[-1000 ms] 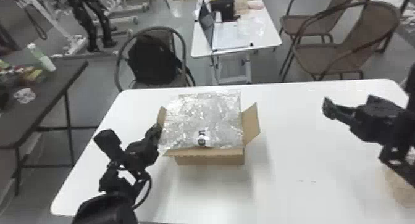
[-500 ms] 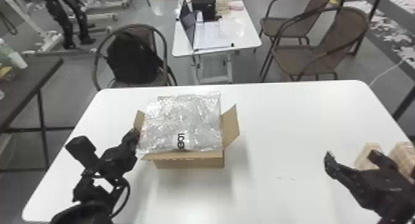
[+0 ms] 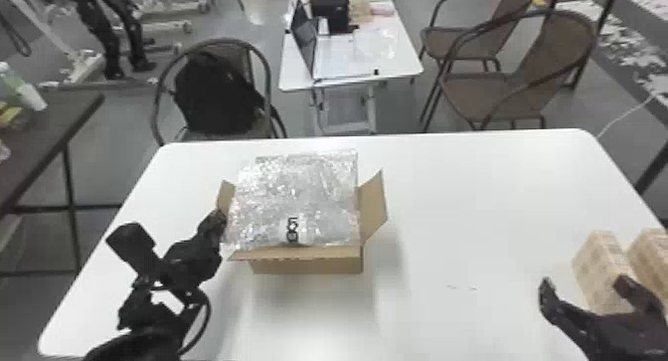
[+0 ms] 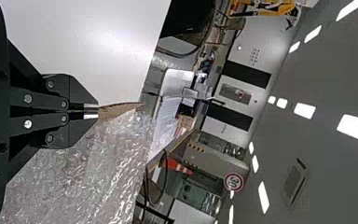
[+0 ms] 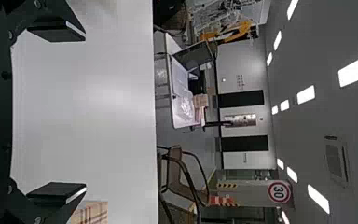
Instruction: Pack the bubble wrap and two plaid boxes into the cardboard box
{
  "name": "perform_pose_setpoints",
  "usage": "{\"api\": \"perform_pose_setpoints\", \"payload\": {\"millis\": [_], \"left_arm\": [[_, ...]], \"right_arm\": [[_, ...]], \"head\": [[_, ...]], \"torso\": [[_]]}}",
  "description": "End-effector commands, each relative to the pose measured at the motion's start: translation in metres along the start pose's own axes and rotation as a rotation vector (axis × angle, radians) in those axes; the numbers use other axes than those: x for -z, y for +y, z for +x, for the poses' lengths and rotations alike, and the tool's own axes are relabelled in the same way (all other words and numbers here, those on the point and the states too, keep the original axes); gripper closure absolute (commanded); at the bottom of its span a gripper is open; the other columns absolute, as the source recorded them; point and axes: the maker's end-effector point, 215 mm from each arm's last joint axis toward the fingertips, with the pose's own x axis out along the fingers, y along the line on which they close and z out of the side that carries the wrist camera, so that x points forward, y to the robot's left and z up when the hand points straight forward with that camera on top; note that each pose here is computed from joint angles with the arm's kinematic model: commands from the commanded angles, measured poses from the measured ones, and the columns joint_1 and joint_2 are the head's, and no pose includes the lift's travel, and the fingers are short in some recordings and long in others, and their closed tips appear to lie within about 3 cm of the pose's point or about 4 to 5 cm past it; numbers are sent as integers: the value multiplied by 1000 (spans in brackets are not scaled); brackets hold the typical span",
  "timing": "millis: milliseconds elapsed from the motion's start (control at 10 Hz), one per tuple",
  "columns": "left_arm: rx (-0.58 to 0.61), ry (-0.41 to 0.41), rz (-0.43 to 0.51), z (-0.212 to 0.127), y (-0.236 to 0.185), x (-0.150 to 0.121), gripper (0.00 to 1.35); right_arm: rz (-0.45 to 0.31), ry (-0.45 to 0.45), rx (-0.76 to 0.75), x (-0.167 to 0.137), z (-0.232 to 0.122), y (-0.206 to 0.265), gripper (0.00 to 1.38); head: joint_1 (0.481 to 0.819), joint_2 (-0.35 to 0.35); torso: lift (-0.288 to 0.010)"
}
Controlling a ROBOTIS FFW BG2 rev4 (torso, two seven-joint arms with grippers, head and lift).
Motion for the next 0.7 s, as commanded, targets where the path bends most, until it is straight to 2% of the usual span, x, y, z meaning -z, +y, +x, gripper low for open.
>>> {"api": "perform_pose_setpoints", "payload": {"millis": [0,300,600], "left_arm": [[1,-2,-1,0,0,0,1219],[-3,-3,-1,-1,1,-1,1219],[-1,-6,-2,-1,0,-1,1217]], "right_arm": [[-9,31,65,19,-14,-28,159],[-2,83,140,41,-36,-69,159],[15,111,172,55,-39,-95,159]], "head": [[695,134],[695,71],[695,29]], "torso": [[-71],[-71],[-71]]}}
